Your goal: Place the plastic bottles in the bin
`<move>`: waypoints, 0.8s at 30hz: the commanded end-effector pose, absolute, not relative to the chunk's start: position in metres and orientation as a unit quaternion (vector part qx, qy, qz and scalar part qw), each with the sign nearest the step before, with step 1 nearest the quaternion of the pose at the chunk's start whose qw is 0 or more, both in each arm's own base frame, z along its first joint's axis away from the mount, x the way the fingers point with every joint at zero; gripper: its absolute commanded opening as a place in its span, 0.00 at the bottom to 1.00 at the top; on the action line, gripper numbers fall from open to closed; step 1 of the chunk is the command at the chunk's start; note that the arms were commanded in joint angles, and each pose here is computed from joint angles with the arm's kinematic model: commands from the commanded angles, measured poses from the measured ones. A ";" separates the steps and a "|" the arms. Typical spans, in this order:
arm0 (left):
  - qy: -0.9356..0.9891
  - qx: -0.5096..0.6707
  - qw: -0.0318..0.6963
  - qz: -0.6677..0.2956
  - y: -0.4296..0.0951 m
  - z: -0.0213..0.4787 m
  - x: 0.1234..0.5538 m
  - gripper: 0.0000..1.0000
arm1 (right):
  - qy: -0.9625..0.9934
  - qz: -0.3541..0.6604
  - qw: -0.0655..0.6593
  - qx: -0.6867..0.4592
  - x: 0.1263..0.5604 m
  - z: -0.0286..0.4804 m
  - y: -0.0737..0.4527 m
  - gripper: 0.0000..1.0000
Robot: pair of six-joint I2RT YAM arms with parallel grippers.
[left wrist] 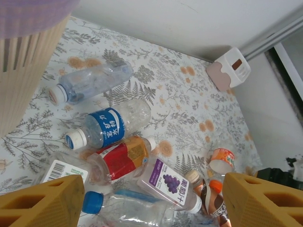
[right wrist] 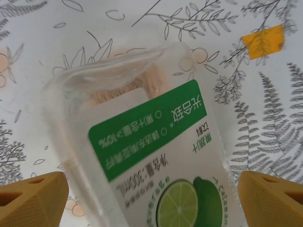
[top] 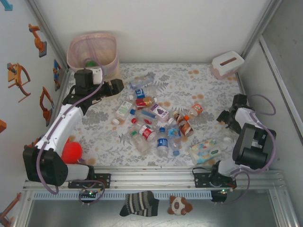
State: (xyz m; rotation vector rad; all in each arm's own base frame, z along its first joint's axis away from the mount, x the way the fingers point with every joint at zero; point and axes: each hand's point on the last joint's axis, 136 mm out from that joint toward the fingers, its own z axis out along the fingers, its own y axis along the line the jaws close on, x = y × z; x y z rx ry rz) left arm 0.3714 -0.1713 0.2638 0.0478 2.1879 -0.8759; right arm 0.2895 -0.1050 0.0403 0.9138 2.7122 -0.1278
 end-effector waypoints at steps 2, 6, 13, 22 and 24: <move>0.849 0.017 0.380 -0.367 -0.180 0.267 0.371 0.76 | 0.942 -0.043 0.135 0.306 0.299 0.035 -0.109 0.89; 0.849 0.017 0.377 -0.370 -0.183 0.265 0.369 0.76 | 0.943 -0.040 0.128 0.305 0.301 0.028 -0.109 0.85; 0.850 0.016 0.376 -0.368 -0.184 0.265 0.367 0.76 | 0.942 -0.035 0.136 0.305 0.302 0.029 -0.107 0.76; 0.847 0.022 0.378 -0.372 -0.190 0.267 0.365 0.76 | 0.940 -0.036 0.152 0.304 0.303 0.039 -0.108 0.66; 0.846 0.026 0.379 -0.373 -0.192 0.269 0.364 0.76 | 0.939 -0.033 0.163 0.302 0.304 0.044 -0.107 0.65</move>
